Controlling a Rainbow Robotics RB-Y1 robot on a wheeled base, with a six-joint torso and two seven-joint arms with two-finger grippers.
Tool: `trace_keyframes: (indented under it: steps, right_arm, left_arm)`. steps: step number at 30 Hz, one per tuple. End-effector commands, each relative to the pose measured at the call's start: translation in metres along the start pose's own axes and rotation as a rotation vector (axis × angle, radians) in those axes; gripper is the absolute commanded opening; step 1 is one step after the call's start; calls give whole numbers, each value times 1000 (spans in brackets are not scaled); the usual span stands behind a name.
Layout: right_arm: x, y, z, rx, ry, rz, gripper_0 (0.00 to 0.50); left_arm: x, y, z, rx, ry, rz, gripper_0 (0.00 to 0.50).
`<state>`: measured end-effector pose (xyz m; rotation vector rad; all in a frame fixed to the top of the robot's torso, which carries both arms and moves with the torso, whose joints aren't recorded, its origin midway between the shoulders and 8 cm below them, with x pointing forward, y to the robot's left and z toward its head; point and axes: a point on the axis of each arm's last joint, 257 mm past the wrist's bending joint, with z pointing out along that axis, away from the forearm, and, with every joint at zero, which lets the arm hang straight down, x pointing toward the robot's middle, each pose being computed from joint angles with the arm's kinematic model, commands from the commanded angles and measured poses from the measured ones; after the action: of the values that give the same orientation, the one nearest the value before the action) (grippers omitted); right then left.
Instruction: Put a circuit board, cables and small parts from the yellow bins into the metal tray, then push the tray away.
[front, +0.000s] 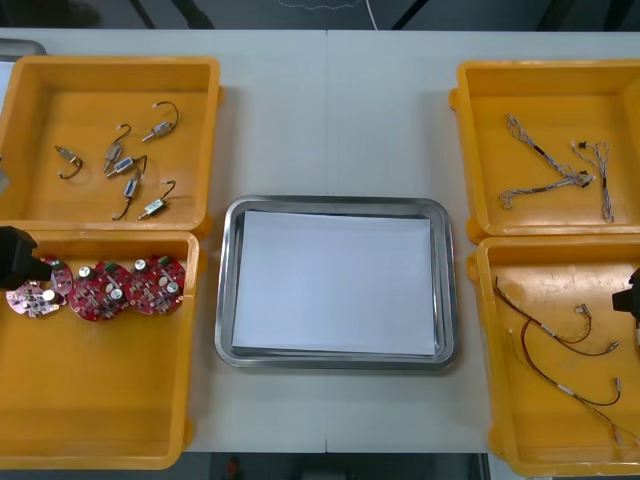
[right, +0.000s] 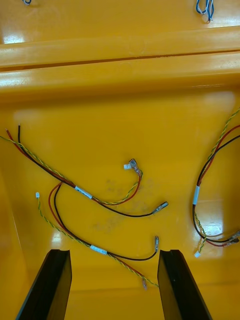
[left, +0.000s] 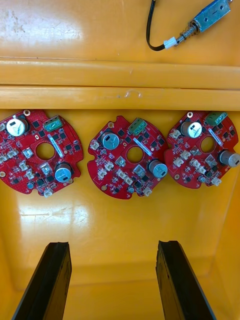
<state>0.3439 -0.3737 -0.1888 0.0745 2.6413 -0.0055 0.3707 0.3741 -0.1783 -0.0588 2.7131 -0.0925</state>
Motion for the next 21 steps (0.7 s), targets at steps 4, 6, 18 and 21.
trace_keyframes:
  steps: [4,6,18,21]
  right_arm:
    - [3,-7,-3,33,10,0,500]
    - [3,-7,-3,33,10,0,500]
    - [3,-7,-3,33,10,0,500]
    - [3,-7,-3,33,10,0,500]
  left_arm:
    - [-10,-8,-2,10,-25,-36,500]
    - [-10,-8,-2,10,-25,-36,500]
    - [-10,-8,-2,10,-25,-36,500]
    - [-10,-8,-2,10,-25,-36,500]
